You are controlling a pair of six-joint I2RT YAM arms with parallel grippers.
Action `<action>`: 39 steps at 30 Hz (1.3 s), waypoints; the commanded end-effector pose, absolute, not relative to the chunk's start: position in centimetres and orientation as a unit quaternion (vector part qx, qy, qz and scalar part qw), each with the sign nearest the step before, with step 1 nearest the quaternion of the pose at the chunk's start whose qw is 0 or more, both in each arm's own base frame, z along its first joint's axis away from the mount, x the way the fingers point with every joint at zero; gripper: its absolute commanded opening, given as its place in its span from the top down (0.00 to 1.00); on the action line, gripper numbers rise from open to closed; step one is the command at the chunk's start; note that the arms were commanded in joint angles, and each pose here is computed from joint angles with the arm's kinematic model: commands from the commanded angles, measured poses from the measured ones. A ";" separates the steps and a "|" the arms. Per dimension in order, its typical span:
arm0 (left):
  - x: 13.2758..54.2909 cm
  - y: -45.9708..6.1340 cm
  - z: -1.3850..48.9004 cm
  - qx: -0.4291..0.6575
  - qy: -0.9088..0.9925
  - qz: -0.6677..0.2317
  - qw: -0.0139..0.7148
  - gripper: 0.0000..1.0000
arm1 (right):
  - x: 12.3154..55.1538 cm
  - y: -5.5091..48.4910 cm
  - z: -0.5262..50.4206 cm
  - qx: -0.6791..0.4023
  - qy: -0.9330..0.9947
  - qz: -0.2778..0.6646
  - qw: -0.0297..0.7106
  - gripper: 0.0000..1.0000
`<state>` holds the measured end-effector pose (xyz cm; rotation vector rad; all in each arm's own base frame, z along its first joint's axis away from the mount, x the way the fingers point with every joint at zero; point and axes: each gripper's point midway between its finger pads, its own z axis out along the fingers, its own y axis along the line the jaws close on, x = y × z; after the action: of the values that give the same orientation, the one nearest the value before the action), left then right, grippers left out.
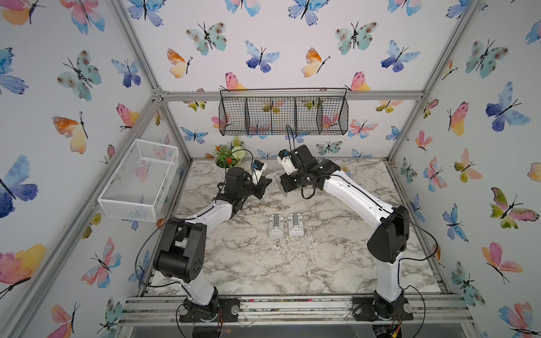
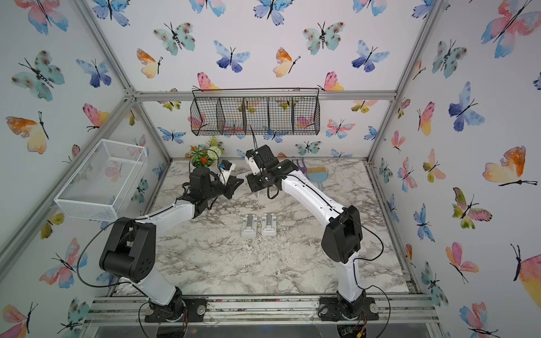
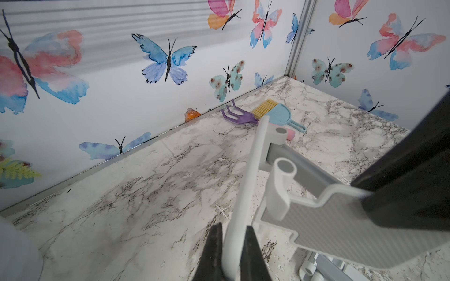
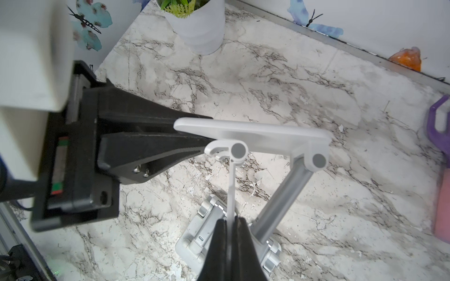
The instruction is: Open the phone stand
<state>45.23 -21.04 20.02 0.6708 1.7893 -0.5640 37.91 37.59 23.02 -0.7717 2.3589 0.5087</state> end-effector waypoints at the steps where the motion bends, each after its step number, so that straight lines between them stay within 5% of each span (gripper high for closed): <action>1: 52.6 -8.7 20.0 0.084 0.786 -0.069 0.608 1.00 | 24.1 39.4 26.0 -0.377 0.860 0.313 0.145 0.99; 25: 55.7 -9.5 18.9 0.074 0.772 -0.115 0.620 1.00 | 14.9 44.1 27.8 -0.431 0.749 0.503 0.014 0.98; 39: 55.2 -9.7 18.2 0.064 0.771 -0.134 0.619 1.00 | 13.2 44.6 27.9 -0.431 0.711 0.554 -0.045 0.98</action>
<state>46.34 -20.68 17.73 0.7417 1.7197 -0.8267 35.28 41.40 22.03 -0.8702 2.2589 0.8356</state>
